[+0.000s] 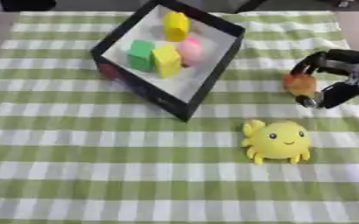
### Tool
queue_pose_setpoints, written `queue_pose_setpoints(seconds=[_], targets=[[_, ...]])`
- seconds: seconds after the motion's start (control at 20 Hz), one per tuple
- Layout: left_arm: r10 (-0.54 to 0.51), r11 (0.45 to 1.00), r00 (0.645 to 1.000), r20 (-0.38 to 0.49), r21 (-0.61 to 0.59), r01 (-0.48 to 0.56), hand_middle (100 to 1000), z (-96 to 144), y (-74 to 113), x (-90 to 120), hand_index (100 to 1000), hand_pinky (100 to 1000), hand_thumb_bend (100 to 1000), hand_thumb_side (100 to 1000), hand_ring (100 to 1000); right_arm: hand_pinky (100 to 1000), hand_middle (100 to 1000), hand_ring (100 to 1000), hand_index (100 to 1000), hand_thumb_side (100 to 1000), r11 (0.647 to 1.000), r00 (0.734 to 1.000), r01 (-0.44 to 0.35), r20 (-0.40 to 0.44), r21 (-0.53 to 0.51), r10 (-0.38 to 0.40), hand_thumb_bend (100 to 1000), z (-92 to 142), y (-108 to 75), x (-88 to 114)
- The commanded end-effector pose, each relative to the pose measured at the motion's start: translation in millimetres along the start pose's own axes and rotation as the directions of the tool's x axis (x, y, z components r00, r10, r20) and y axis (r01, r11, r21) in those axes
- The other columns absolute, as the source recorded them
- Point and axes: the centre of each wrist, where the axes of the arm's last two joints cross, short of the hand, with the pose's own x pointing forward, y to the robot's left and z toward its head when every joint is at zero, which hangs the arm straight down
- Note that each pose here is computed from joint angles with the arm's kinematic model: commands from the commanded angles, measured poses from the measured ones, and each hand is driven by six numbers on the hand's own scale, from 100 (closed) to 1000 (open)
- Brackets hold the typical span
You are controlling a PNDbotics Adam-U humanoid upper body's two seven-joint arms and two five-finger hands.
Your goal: Pick up objects on the table and place them in the box.
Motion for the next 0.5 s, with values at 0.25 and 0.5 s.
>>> queue_pose_setpoints(seconds=[0.25, 0.5], targets=[[0.010, 1.000, 1.000, 0.025, -0.001, -0.010, 780, -1.7, -0.9, 6.8, 834, 855, 389, 637, 802, 841, 782, 793, 822, 100, 0.999, 0.999, -0.041, -0.032, -0.036, 0.039, 166, -0.6, -6.3, -7.9], [0.015, 1.000, 1.000, 0.022, -0.002, -0.015, 779, -1.1, -1.8, 6.3, 833, 855, 389, 638, 789, 826, 750, 764, 794, 100, 0.990, 0.992, -0.121, -0.050, -0.068, 0.118, 216, -5.7, -4.4, -11.2]])
